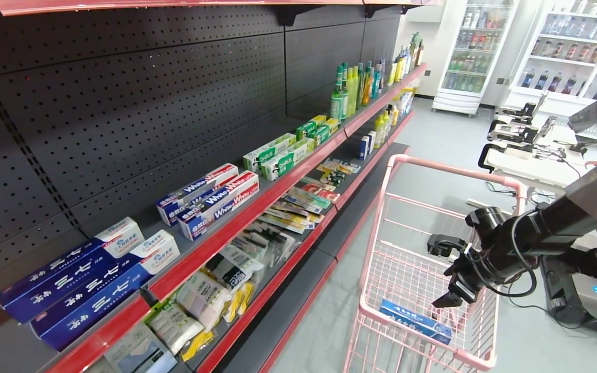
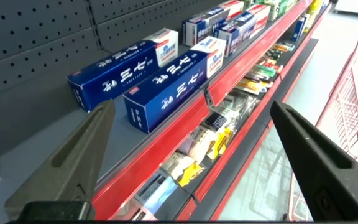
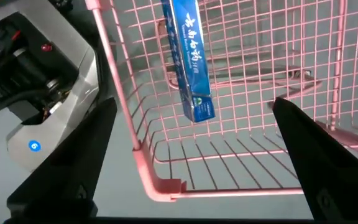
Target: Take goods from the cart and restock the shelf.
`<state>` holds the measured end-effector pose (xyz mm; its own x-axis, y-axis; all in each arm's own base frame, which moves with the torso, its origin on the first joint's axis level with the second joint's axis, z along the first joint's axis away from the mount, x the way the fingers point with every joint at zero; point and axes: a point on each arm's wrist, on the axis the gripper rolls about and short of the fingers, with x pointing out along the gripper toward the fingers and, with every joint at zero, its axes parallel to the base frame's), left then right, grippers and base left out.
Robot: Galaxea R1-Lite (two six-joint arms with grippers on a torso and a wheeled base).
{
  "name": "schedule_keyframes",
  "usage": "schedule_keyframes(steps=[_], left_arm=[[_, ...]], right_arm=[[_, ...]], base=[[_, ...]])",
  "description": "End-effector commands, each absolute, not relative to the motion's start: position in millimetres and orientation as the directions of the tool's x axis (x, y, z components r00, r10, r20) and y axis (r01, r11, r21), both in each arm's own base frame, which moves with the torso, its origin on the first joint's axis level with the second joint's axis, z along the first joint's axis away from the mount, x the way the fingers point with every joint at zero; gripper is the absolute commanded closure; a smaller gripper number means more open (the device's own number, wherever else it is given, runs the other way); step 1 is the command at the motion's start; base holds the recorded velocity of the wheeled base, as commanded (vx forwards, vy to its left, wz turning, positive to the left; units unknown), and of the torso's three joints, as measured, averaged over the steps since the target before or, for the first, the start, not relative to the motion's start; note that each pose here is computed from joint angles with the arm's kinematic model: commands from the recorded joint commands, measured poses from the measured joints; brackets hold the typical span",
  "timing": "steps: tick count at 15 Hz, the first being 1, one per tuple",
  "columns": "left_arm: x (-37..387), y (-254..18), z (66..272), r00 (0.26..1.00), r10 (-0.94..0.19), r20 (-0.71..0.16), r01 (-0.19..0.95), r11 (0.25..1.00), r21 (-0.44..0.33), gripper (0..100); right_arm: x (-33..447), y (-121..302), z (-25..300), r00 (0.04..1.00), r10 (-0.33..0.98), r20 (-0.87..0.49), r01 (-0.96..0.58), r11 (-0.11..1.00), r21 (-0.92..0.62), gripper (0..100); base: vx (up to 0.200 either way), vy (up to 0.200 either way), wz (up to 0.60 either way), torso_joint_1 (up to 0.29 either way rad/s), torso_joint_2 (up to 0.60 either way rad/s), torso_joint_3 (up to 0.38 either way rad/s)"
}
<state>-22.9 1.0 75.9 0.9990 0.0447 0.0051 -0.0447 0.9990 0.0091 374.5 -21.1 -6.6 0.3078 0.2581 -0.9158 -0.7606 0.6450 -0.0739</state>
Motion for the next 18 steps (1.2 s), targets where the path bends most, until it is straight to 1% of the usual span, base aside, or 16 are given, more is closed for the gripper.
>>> schedule_keyframes(steps=[1,6,10,18], left_arm=[[-23,1,76,0.999,0.044,0.005,-0.045,0.999,0.009,0],[-23,1,76,0.999,0.044,0.005,-0.045,0.999,0.009,0],[-23,1,76,0.999,0.044,0.005,-0.045,0.999,0.009,0],[-23,1,76,0.999,0.044,0.005,-0.045,0.999,0.009,0]], right_arm=[[375,-21,-10,0.301,0.259,-0.918,-0.762,0.644,-0.069,0],[378,-26,-18,0.291,0.258,-0.921,-0.783,0.617,-0.075,0],[379,-28,-25,0.279,0.257,-0.925,-0.781,0.621,-0.063,0],[378,-34,-26,0.281,0.256,-0.925,-0.791,0.607,-0.073,0]], base=[[0.000,0.000,0.00,-0.100,0.24,0.119],[0.000,0.000,0.00,-0.130,0.29,0.156],[0.000,0.000,0.00,-0.152,0.33,0.183],[0.000,0.000,0.00,-0.159,0.34,0.182]])
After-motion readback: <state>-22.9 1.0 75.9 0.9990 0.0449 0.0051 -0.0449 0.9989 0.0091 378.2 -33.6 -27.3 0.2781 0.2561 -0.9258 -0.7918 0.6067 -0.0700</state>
